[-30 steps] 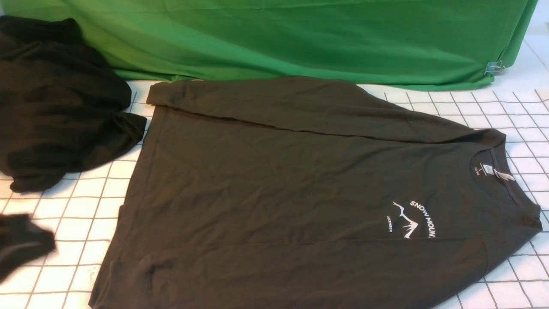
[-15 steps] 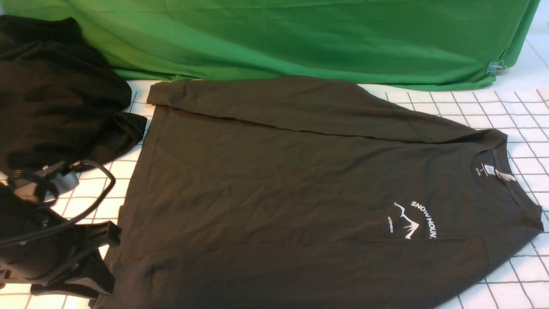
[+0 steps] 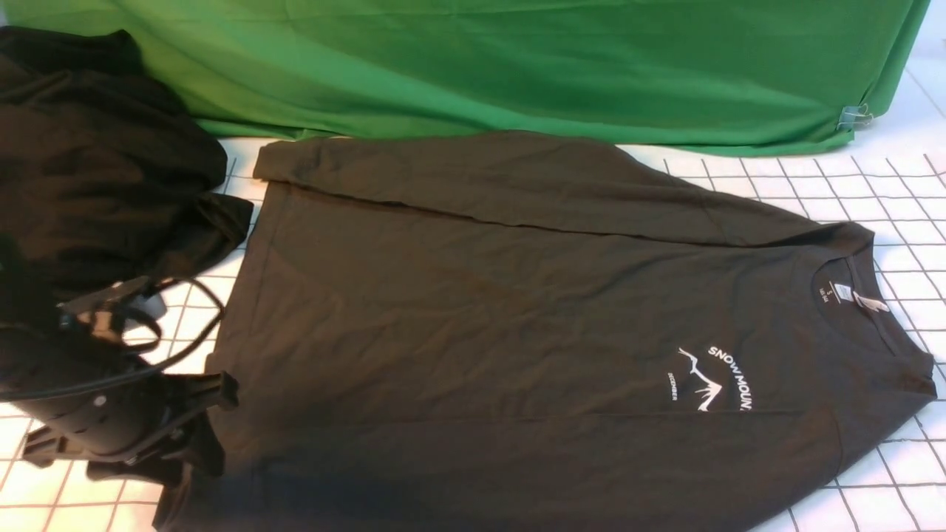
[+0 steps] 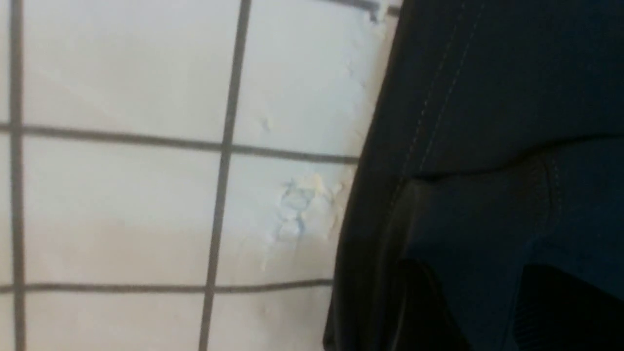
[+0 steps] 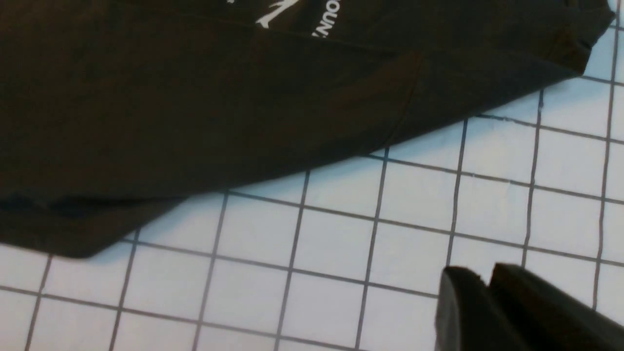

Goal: Fold a long-sleeved shirt over a white checkered tablecloth.
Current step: 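Grasp the left edge of the dark T-shirt lying flat on the table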

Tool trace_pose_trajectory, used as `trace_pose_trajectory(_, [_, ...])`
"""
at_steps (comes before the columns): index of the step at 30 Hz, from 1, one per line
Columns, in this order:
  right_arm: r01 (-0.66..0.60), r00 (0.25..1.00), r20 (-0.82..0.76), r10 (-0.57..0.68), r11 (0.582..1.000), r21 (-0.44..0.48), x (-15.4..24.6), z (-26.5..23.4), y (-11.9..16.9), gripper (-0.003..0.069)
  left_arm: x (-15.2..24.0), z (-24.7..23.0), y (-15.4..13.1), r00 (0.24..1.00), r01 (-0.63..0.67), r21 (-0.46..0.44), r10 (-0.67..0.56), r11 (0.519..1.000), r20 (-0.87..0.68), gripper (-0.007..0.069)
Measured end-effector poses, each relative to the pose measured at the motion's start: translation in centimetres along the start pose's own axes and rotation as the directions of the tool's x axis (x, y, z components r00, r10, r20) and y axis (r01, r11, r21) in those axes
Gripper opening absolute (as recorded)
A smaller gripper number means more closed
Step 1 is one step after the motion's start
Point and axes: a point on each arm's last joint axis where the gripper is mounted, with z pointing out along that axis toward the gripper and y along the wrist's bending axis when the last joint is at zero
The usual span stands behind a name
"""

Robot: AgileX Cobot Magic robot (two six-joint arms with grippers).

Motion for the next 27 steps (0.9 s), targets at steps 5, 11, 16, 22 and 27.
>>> trace_pose_trajectory(5, [-0.001, 1.0, 0.0, 0.001, 1.0, 0.0, 0.0, 0.0, 0.0, 0.0077, -0.9, 0.5, -1.1, 0.996, -0.079, -0.076, 0.081, 0.994, 0.023, 0.0278])
trace_pose_trajectory(11, [-0.002, 1.0, 0.0, 0.002, 1.0, -0.001, 0.0, 0.0, 0.0, 0.009, -1.1, 0.5, -1.0, 0.994, -0.099, -0.115, 0.102, 0.988, 0.024, 0.0278])
trace_pose_trajectory(16, [-0.002, 1.0, 0.0, 0.002, 1.0, -0.001, 0.0, 0.0, 0.0, 0.0099, -1.0, 0.6, -1.3, 0.996, -0.088, -0.084, 0.09, 0.993, 0.023, 0.0278])
trace_pose_trajectory(22, [-0.002, 1.0, 0.001, 0.002, 1.0, -0.001, 0.0, 0.0, 0.0, 0.0106, -1.1, 1.1, -1.2, 0.997, -0.08, -0.08, 0.081, 0.994, 0.011, 0.0278])
trace_pose_trajectory(27, [-0.002, 1.0, 0.0, 0.002, 1.0, -0.001, 0.0, 0.0, 0.0, 0.0117, -1.2, 2.4, -1.0, 0.996, -0.09, -0.087, 0.087, 0.992, -0.034, 0.0278])
